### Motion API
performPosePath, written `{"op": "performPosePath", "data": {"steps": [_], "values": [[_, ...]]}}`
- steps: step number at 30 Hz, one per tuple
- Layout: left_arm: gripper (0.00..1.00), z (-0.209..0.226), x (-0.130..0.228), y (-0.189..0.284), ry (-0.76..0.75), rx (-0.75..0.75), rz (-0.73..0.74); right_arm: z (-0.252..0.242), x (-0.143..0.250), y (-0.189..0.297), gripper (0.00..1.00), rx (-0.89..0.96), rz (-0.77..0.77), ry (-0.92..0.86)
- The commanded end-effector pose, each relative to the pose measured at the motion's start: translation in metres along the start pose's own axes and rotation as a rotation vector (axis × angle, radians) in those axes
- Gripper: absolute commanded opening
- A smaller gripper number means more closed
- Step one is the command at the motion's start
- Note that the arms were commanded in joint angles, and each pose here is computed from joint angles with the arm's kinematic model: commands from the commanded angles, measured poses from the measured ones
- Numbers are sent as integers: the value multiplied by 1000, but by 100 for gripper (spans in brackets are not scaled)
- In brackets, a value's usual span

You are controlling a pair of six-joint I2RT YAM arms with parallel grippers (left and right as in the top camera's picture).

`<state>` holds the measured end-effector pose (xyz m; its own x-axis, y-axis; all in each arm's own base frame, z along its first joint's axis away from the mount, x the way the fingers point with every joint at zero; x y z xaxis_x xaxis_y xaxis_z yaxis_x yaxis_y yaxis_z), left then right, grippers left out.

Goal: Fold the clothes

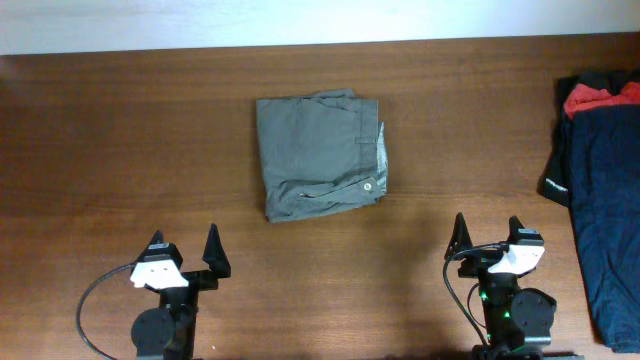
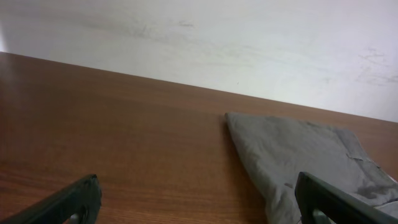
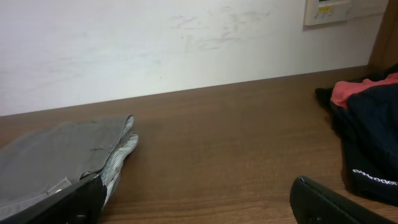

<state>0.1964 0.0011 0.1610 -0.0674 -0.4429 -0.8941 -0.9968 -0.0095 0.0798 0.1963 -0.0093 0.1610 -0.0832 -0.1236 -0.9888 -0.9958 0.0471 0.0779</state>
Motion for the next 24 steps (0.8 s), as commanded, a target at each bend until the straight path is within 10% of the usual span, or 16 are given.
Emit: {"op": "performPosePath", "data": {"steps": [1,24], "values": [[99,-1,1,0,-19,12,4,-3,2,0,99,19,4,-1],[99,-2,2,0,-20,17,8,-3,3,0,99,18,7,-1]]}}
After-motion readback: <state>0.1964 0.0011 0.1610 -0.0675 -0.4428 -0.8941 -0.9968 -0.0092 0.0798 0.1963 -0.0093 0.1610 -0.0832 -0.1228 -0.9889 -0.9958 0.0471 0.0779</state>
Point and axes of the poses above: each gripper's point midway between its finger pads, its own y axis back along the fingers, its own z axis along the line the jaws close on, x = y × z, the point moved 5 cm from there along y, back along the fingers, and after that the axes turned 15 degrees about y, right-handed, at the moved point
